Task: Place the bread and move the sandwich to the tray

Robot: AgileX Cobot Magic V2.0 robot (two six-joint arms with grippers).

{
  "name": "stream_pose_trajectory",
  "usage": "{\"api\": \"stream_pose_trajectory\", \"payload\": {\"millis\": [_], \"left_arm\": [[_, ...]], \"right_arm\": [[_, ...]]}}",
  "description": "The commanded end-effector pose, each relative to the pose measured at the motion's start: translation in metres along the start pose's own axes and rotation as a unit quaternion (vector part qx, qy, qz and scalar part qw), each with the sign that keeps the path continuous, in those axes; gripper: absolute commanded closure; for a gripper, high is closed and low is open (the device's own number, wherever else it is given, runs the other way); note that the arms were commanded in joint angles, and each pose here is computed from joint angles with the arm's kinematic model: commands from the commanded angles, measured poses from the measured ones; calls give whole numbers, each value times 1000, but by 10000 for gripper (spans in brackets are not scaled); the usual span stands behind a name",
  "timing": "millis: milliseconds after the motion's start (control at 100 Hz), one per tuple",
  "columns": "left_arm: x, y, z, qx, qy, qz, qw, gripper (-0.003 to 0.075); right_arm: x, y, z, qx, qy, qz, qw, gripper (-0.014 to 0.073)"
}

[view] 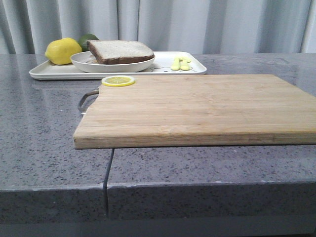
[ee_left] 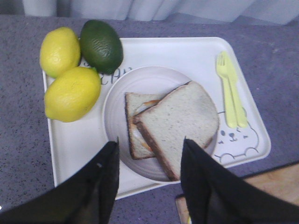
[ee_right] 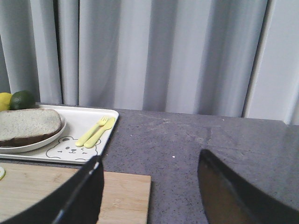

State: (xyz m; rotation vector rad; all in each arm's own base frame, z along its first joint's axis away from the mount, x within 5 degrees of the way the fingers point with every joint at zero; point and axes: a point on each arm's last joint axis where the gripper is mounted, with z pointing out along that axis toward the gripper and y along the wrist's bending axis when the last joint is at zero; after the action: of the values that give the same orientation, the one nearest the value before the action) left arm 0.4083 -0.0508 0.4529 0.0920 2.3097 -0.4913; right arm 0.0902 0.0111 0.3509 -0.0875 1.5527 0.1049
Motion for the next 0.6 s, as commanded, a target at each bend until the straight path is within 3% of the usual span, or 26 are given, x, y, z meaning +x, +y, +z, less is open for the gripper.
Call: {"api": "stream_pose_trajectory", "payload": {"millis": [0, 310, 590], "left_arm": [[-2, -34, -56, 21, -57, 40, 997, 428], [34, -80, -133, 19, -128, 105, 986, 428], [118, -81, -161, 54, -219, 95, 970, 428]], "right_arm": [[-16, -1, -2, 8, -52, -2, 999, 147], [-13, -1, -1, 6, -37, -2, 999, 147], [-10, 0, -1, 3, -18, -2, 1000, 147]]}}
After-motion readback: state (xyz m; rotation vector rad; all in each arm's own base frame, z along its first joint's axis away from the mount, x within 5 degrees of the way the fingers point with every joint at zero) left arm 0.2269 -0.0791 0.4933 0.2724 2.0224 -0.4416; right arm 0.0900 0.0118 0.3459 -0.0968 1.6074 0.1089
